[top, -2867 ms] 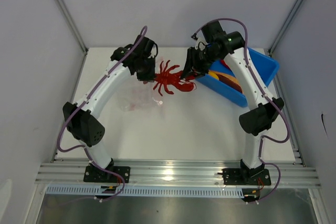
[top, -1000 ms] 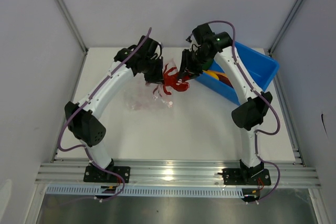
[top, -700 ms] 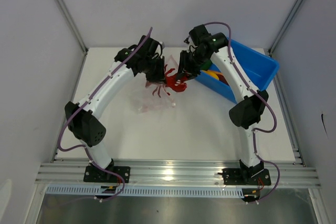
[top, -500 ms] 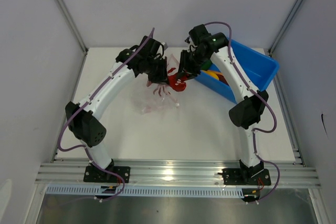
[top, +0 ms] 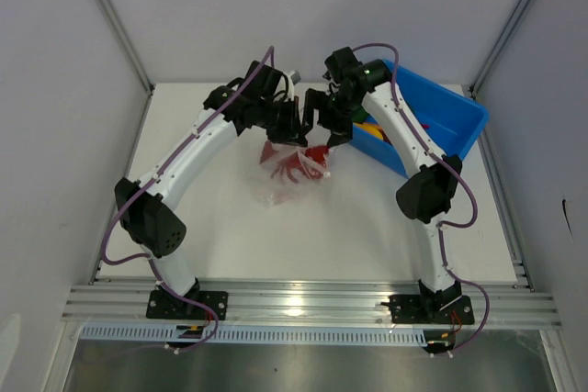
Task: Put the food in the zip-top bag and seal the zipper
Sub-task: Place the fake seafood in the zipper food storage bag, then pick up the fake bread from the bin.
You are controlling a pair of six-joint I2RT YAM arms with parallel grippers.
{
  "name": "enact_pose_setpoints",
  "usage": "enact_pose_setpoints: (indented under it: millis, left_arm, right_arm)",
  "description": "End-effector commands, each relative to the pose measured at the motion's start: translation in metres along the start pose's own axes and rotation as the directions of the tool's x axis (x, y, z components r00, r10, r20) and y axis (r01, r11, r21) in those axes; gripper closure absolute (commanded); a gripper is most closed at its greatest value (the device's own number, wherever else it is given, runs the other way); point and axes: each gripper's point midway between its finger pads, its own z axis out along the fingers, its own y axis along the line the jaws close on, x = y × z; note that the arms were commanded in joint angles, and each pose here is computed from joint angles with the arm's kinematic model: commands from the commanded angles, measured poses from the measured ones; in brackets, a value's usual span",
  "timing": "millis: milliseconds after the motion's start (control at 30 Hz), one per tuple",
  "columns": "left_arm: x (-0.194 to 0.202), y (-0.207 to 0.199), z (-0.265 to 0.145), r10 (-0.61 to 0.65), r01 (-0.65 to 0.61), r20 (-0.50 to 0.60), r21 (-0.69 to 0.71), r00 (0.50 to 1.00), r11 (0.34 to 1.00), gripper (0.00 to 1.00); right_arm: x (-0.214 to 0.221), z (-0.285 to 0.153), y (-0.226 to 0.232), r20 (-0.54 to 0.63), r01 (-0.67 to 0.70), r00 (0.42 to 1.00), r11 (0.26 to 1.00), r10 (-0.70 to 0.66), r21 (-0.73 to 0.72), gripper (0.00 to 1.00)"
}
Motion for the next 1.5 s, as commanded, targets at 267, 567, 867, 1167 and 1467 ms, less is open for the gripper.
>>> enact_pose_setpoints:
  millis: [267,567,867,1167,1467]
  left_arm:
    - [-0.010,-0.034,-0.019,0.038,-0.044,0.048,0.137,0.998,0.990,1.00]
    - [-0.017,-0.022,-0.025,0.013,-0.021,0.063,0.125,0.998,0.992,0.99]
    - [-0.015,-0.015,-0.020,0.014,-0.019,0.036,0.142,0.999,0.990,0.99]
    - [-0.013,-0.006,-0.019,0.054,-0.057,0.032,0.104,0.998,0.993,0.99]
    - [-0.010,0.015,-0.013,0.051,-0.052,0.021,0.018,0.998,0.998,0.99]
  right_arm:
    - [-0.013,-0.050,0.022,0.147,0.085,0.986,0.994,-0.075,-0.067,0.01]
    - [-0.029,-0.111,-0.001,0.300,0.054,0.953,0.997,-0.037,-0.048,0.01]
    - [-0.089,-0.158,-0.081,0.485,-0.150,0.858,0.986,0.168,-0.074,0.01]
    - [-0.154,-0.125,-0.206,0.596,-0.251,0.801,0.934,0.053,0.255,0.08]
    - [-0.189,-0.055,-0.229,0.525,-0.243,0.846,0.944,0.095,0.222,0.13]
